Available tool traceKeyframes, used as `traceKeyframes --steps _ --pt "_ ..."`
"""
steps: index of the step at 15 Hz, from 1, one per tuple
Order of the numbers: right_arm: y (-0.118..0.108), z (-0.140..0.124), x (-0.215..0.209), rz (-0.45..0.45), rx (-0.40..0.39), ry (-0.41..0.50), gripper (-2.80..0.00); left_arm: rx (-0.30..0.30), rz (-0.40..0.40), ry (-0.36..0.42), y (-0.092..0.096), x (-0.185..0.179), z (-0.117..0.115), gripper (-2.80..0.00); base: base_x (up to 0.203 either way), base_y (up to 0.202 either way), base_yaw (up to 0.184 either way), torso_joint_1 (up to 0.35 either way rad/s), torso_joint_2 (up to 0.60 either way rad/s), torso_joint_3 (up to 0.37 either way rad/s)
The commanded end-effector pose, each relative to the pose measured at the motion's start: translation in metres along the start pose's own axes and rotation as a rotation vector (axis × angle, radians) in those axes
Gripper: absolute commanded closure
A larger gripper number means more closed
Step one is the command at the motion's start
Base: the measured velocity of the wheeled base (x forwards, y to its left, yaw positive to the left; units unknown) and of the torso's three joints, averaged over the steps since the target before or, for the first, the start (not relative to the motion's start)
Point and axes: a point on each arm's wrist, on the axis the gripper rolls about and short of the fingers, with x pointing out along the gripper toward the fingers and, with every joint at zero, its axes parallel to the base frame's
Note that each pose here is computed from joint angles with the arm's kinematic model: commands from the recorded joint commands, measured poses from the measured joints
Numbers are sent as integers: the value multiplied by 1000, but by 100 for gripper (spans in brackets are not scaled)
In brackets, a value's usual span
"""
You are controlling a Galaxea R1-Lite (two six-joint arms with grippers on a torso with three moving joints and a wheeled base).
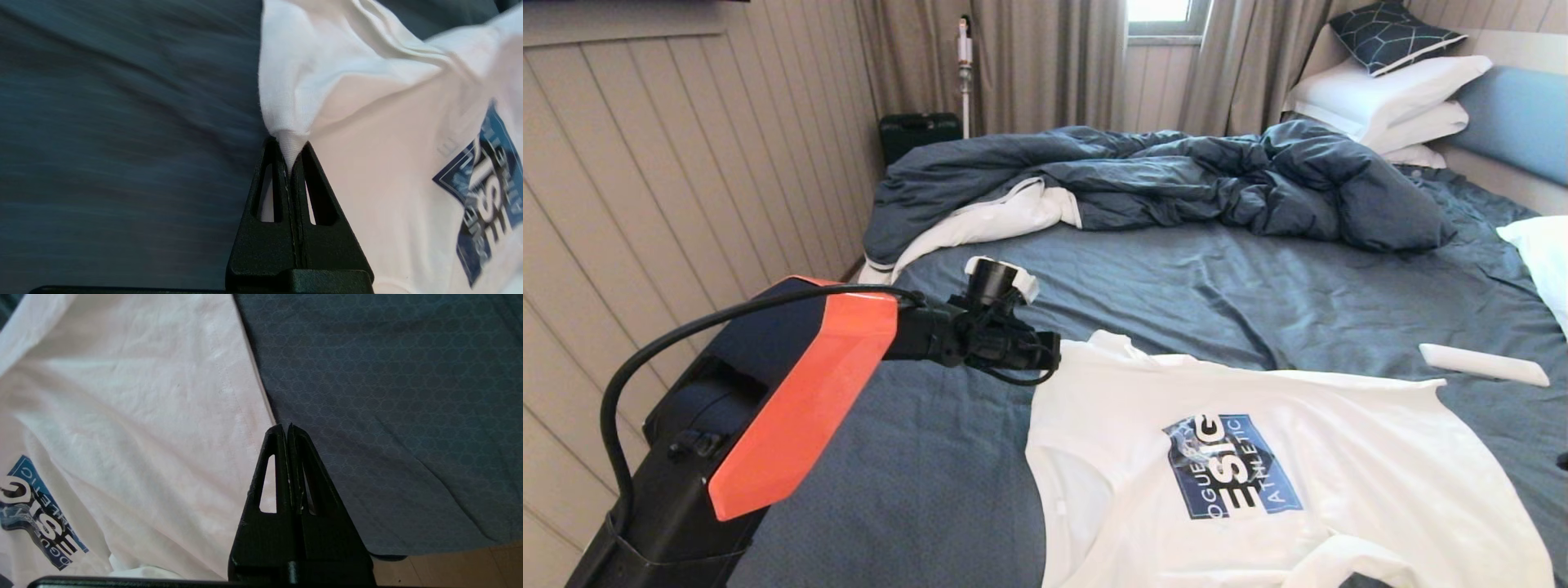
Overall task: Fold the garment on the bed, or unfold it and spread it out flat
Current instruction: Unford the white T-shirt
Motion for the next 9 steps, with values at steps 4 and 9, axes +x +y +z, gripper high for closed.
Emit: traceKeyframes --steps 4,9 --pt "-1 6 10 8 -15 -9 0 -24 29 -52 21 -16 15 0 0 0 0 0 0 0" --pt "22 33 27 37 -8 -48 0 -28 36 -53 24 -17 16 0 0 0 0 0 0 0"
